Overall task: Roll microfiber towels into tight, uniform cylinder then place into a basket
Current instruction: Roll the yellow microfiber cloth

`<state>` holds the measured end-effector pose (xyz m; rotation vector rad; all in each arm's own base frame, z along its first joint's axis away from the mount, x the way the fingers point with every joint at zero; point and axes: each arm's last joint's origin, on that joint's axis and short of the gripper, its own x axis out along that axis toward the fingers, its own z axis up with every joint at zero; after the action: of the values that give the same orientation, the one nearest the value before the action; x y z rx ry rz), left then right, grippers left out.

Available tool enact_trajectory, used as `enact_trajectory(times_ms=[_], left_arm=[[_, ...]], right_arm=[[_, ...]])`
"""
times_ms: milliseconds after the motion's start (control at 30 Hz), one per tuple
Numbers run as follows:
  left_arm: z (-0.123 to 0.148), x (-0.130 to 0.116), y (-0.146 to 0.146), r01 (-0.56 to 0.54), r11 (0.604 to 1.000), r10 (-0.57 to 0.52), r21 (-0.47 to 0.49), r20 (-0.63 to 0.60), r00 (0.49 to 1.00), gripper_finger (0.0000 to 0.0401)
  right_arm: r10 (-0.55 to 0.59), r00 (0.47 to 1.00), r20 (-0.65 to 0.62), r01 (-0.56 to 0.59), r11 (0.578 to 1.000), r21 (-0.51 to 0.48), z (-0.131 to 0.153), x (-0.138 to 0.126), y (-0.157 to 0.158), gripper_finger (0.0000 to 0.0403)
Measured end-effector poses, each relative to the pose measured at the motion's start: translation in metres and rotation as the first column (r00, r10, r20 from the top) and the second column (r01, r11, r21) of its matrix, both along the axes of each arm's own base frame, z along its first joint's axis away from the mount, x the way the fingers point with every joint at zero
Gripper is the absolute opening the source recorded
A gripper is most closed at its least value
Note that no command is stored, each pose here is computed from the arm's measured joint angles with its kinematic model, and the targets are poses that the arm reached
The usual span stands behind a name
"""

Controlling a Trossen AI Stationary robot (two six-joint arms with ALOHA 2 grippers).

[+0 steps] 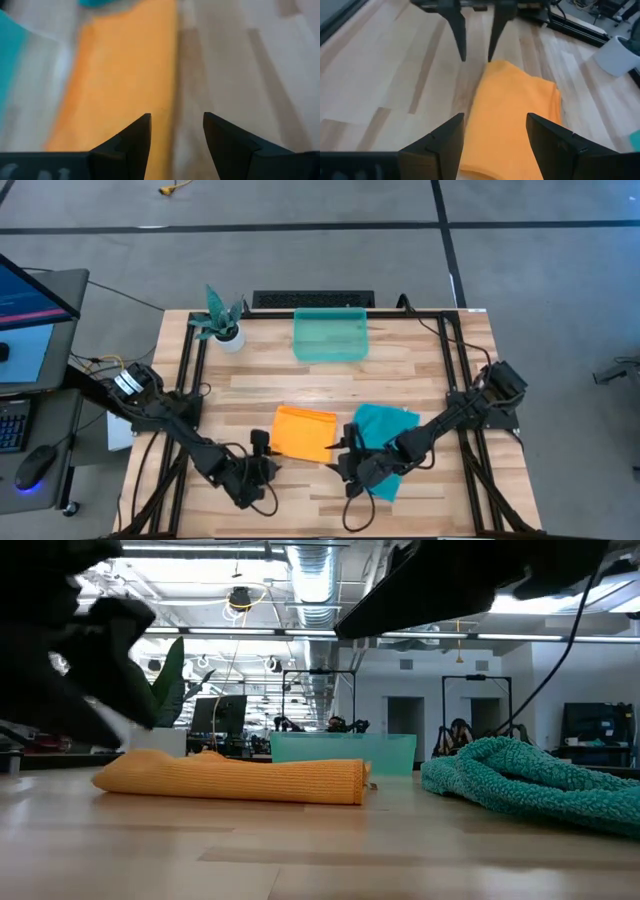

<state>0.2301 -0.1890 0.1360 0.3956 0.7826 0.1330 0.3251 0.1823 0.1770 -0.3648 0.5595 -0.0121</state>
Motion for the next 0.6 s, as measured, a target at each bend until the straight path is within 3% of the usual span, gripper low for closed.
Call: enact_trajectory(times_ms=[167,300,600], left_arm=[[-0.004,0.005,0.013,-0.052,0.998,0.053,0.024,-0.022,0.998,0.0174],[-0.008,0.01,0.023,-0.077,0.994,0.067,-0.074,-0.121,0.99,0.0173],[-0.009,0.015,0.027,-0.112,0.97,0.071,-0.215,-0.19,0.979,0.0173]], right_arm=[[-0.002,1.0,-0.023,0.004,0.995,0.103,-0.001,0.005,-0.008,0.0235],[0.012,1.0,-0.027,-0.008,0.992,0.124,-0.001,0.002,-0.003,0.0235],[0.034,0.999,-0.031,-0.03,0.992,0.119,-0.001,-0.001,0.003,0.0235]])
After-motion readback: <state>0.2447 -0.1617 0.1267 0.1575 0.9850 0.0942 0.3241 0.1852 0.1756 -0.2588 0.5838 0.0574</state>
